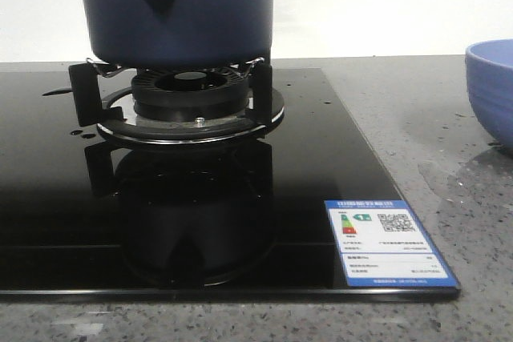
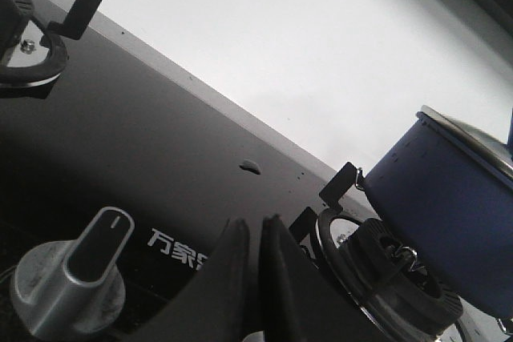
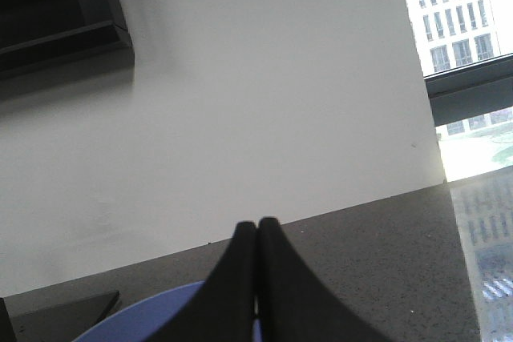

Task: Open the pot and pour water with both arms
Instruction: 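Move the left gripper up toward the purple knob on the pot lid, then close the left gripper on the purple lid knob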

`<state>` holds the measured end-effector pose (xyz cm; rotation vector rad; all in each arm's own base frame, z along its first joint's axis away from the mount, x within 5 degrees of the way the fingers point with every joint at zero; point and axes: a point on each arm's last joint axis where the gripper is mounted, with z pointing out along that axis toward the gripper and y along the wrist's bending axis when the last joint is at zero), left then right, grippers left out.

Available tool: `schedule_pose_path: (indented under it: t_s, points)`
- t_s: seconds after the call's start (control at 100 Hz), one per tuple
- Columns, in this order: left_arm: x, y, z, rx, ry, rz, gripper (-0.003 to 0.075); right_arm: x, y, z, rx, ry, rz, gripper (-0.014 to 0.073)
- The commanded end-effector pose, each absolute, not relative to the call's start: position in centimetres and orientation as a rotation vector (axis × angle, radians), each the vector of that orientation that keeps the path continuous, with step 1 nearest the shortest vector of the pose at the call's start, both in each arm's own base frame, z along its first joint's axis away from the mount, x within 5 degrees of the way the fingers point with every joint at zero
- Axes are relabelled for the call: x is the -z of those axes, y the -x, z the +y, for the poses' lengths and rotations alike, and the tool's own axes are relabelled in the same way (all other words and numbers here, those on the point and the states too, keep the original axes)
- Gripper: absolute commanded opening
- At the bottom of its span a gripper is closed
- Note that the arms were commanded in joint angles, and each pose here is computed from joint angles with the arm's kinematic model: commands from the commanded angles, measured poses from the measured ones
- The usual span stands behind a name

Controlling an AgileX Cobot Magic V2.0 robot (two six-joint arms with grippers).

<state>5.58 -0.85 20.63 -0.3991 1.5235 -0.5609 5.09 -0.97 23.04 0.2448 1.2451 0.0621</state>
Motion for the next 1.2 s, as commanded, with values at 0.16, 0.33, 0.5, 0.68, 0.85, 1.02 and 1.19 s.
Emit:
schedule_pose_path:
  t_s: [0.16, 0.33, 0.5, 0.68, 0.85, 1.02, 1.19]
  points:
    - [-20.1, -5.5, -0.6, 0.556, 0.431, 1.487, -0.002, -22.9, -4.9, -1.1, -0.047, -0.245, 1.177, -0.0063]
    - [-20.1, -5.5, -0.6, 0.576, 0.448, 1.482, -0.002, -23.2, -4.7, -1.1, -0.047, -0.249, 1.144, -0.0063]
    - [-20.5, -5.4, -0.8, 0.735, 0.557, 1.452, -0.002, -23.7, -4.5, -1.6, -0.365, -0.504, 1.043, -0.0063]
    - [-22.4, -5.0, -1.6, 0.752, 0.429, 1.483, -0.002, -24.5, -4.6, -1.1, -0.528, -0.609, 1.142, -0.0061]
    - [-26.0, -5.0, -2.3, 0.628, 0.197, 1.519, -0.002, -26.6, -4.6, -0.5, -0.558, -0.593, 1.229, -0.0061]
    - [-29.5, -6.9, -3.1, 0.532, -0.016, 1.619, -0.002, -29.2, -5.6, -0.1, -0.552, -0.577, 1.382, -0.0062]
    - [-33.2, -8.5, -5.0, 0.634, -0.261, 1.644, -0.002, -31.3, -7.1, 0.9, -0.513, -0.502, 1.728, -0.0062]
